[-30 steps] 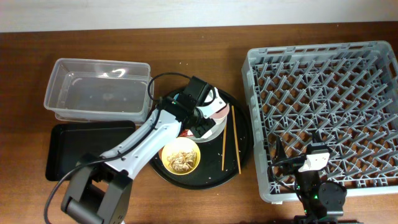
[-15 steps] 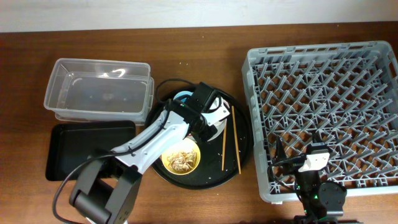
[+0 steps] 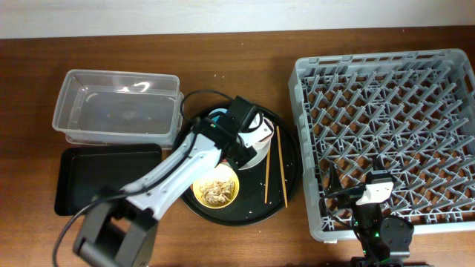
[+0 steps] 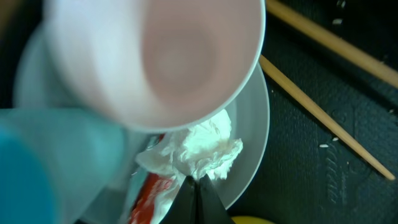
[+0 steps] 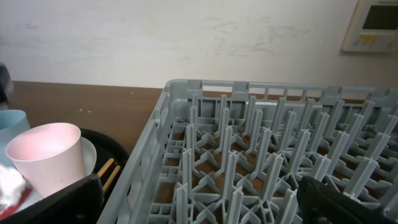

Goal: Sort waste into correct bins and load items into the dishwasher rack
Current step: 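Carry the tissue over the clear plastic bin and open left gripper, then grasp the red snack wrapper on the round tray with left gripper, then move the red wrapper into the clear bin and release it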

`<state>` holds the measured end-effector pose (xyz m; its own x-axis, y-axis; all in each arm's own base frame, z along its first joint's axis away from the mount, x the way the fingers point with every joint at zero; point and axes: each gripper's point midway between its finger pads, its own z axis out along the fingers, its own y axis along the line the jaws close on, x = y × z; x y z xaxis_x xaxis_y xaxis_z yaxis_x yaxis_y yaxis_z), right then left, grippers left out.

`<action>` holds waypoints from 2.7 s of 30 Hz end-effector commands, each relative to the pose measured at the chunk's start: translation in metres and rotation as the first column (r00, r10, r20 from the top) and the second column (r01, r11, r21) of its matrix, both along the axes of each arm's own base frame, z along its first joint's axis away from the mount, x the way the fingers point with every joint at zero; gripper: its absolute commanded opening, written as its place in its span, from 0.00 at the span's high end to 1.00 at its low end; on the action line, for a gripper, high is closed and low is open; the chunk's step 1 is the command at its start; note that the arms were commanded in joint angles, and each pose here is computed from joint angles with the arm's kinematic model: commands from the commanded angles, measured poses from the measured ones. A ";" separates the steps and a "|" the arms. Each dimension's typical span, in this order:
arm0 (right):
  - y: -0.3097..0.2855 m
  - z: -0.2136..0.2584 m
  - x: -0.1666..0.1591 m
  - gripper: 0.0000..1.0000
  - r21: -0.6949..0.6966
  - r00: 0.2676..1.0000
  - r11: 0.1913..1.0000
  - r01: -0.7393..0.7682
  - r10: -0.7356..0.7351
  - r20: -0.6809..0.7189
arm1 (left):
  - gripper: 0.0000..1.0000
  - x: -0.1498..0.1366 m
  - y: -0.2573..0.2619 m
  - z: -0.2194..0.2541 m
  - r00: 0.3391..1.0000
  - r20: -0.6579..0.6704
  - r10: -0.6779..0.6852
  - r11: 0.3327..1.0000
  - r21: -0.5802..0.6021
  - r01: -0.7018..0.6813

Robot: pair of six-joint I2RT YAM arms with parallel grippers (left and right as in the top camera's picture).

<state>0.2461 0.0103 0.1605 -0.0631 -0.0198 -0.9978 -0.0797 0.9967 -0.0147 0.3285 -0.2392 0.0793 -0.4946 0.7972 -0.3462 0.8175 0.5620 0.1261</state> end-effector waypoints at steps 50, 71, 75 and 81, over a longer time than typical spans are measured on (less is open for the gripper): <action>0.000 -0.002 0.000 0.02 0.004 1.000 1.000 -0.002 0.002 -0.004 | 0.42 0.004 0.095 -0.012 0.847 -0.251 0.469 0.874 -0.009 -0.486; 0.000 -0.002 0.000 0.02 0.004 1.000 1.000 -0.002 0.002 -0.004 | 1.00 0.008 0.094 -0.025 0.843 -0.258 0.471 0.873 0.000 -0.488; 0.000 -0.002 0.000 0.02 0.004 1.000 1.000 -0.002 0.002 -0.004 | 1.00 0.007 0.094 0.035 0.869 -0.164 0.467 0.866 -0.117 -0.487; 0.000 -0.002 0.000 0.02 0.004 1.000 1.000 -0.002 0.002 -0.004 | 1.00 0.008 0.133 0.062 0.811 -0.004 0.586 0.809 -0.049 -0.585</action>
<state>0.2461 0.0103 0.1602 -0.0643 -0.0194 -0.9977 -0.0797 0.9967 -0.0142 0.3343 -0.1299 0.1285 -0.8462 0.3887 -0.3646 0.4201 0.9075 -0.0074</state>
